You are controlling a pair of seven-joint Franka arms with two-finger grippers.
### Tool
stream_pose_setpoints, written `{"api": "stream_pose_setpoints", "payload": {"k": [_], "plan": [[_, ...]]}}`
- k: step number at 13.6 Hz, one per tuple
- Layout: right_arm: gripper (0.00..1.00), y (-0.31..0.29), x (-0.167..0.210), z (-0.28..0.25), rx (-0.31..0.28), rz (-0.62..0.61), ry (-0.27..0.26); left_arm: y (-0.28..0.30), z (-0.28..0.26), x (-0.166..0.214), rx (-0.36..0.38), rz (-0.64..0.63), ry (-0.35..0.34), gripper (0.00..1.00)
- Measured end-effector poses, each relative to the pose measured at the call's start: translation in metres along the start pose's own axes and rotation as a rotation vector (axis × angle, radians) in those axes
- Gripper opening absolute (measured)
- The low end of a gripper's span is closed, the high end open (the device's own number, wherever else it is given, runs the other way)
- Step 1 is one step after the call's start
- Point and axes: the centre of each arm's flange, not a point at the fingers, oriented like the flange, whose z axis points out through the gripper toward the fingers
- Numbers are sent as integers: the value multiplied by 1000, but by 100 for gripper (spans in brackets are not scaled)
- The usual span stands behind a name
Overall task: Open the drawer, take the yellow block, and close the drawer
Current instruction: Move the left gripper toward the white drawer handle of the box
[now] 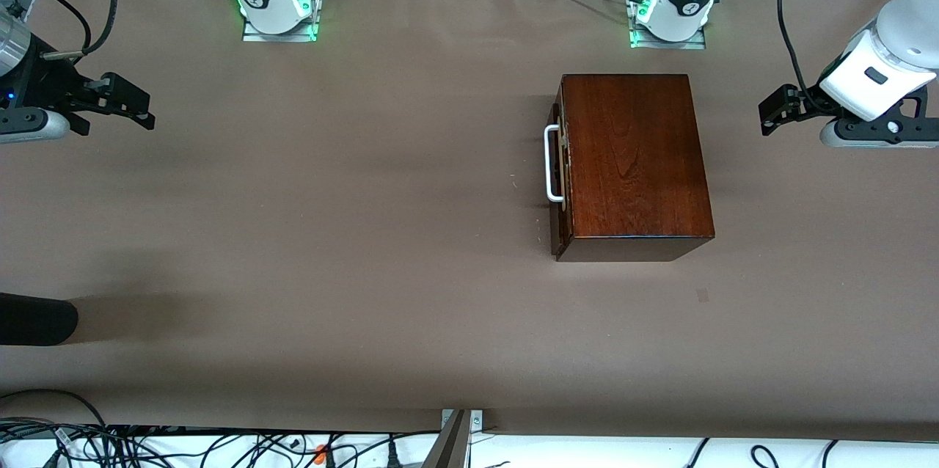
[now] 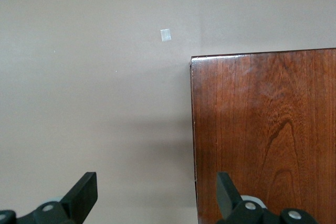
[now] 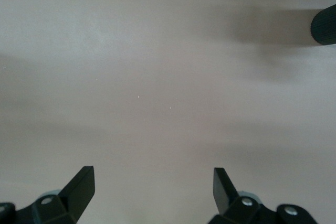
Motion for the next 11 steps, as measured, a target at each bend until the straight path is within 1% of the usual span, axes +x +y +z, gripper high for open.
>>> {"api": "stream_pose_setpoints", "payload": {"k": [7,10,11], "plan": [[100,0,0,0,0,0,0,1,0,0,-8,-1,-3,100],[100,0,0,0,0,0,0,7,2,-4,-10,10,-33,100],[100,0,0,0,0,0,0,13,3,-6,-25,18,-48,100]]}}
